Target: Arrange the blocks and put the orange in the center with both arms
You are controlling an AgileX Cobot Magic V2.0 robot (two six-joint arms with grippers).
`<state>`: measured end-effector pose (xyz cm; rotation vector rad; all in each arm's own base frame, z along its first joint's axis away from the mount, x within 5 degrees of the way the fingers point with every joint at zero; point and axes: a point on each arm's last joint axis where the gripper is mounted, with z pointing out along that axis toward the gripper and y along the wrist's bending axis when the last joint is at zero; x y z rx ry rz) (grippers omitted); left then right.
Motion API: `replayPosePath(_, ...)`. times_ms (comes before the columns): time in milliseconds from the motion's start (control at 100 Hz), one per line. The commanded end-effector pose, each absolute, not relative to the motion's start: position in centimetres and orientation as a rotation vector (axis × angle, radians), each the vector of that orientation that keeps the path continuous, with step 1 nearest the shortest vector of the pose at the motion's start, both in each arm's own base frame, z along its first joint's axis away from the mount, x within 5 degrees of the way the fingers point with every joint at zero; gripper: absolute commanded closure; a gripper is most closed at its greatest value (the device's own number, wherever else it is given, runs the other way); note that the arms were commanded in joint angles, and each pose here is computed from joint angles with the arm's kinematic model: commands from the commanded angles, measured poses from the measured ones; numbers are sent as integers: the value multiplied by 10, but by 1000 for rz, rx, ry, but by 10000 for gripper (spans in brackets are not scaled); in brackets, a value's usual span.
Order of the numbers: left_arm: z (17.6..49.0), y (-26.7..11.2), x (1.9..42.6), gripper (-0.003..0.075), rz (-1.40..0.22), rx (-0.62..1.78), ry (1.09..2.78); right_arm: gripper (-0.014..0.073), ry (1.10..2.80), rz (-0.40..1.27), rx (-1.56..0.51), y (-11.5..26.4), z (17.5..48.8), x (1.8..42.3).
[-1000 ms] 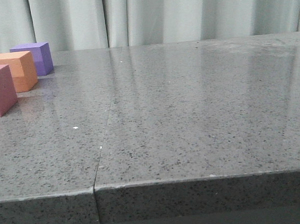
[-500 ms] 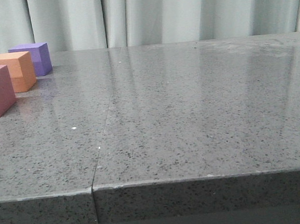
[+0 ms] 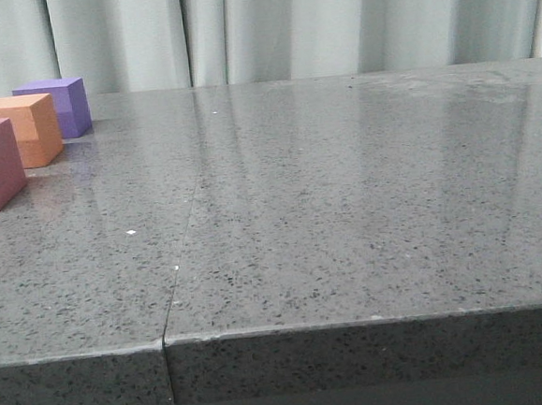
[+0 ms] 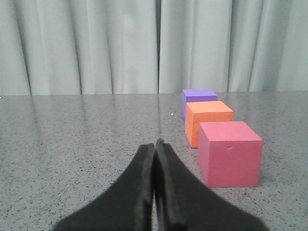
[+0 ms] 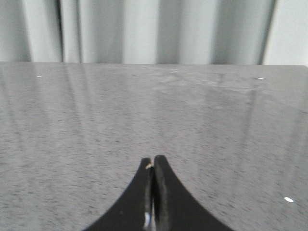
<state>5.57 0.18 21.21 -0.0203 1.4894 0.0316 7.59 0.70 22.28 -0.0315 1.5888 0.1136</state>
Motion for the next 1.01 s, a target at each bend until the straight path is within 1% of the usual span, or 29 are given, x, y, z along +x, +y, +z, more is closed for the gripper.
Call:
replayPosePath(0,207,2,55,741,24,-31,1428,664,1475,62,-1,3,229,70)
replayPosePath(80,207,2,55,741,24,-31,1428,664,1480,35,27,0,222,65)
replayPosePath(230,207,2,55,741,24,-31,1428,664,1489,33,70,-2,210,58)
replayPosePath(300,207,2,55,741,24,-31,1428,664,1471,24,62,-1,210,54)
replayPosePath(450,207,2,55,741,24,-31,1427,664,1490,5,52,-2,209,54)
replayPosePath(1000,207,2,55,741,24,-31,1427,664,1481,4,50,-2,210,54)
